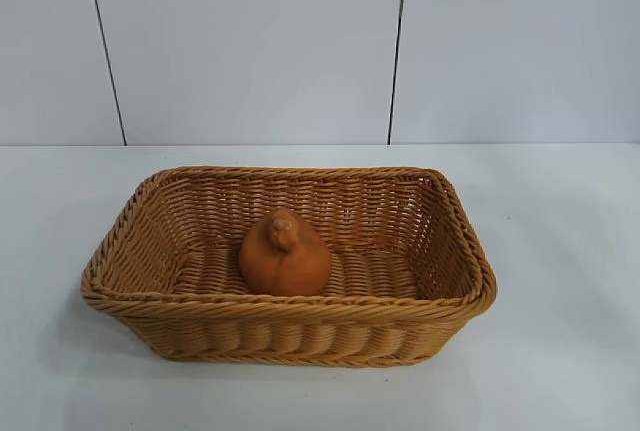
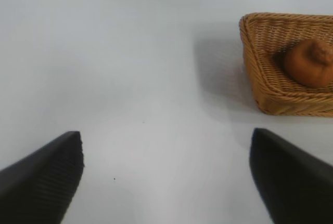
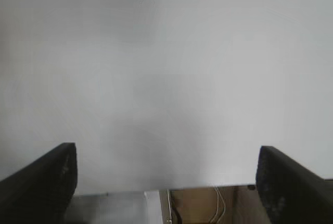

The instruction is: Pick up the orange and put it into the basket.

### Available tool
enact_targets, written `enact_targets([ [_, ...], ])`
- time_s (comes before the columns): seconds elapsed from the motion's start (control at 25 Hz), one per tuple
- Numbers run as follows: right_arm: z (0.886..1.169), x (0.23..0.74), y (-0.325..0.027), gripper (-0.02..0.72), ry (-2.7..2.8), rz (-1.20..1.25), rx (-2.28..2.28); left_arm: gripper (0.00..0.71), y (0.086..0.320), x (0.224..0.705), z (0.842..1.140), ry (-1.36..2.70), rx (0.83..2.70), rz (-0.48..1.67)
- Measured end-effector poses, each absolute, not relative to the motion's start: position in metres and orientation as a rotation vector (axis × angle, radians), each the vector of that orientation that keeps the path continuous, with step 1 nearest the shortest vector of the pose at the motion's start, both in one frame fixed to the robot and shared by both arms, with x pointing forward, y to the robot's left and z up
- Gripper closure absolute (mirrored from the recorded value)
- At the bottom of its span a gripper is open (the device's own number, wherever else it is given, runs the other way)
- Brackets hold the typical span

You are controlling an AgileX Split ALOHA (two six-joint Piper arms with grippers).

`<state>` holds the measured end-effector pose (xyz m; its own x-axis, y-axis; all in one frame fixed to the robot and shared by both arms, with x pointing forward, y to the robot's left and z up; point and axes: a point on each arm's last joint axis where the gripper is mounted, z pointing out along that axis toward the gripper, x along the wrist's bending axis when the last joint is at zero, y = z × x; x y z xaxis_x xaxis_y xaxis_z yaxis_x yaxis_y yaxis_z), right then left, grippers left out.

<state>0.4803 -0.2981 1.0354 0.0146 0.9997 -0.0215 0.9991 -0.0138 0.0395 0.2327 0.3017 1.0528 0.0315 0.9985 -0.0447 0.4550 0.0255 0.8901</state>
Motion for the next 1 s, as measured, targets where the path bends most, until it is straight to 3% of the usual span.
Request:
enact_targets([
  [0.16, 1.029, 0.401, -0.299, 0.063, 2.117, 0.147, 2.146, 0.092, 0.302, 0.233, 1.053, 1.53, 1.536, 0.89],
  [0.44, 1.027, 0.325, -0.299, 0.063, 1.924, 0.486, 1.951, 0.092, 0.302, 0.233, 1.053, 1.53, 1.536, 0.89],
  [0.64, 1.045, 0.29, -0.3, 0.063, 1.752, 0.718, 1.776, 0.092, 0.302, 0.233, 1.053, 1.53, 1.536, 0.89],
  [1.0, 1.053, 0.242, -0.3, 0.063, 1.538, 0.946, 1.564, 0.092, 0.302, 0.233, 1.053, 1.53, 1.536, 0.89],
])
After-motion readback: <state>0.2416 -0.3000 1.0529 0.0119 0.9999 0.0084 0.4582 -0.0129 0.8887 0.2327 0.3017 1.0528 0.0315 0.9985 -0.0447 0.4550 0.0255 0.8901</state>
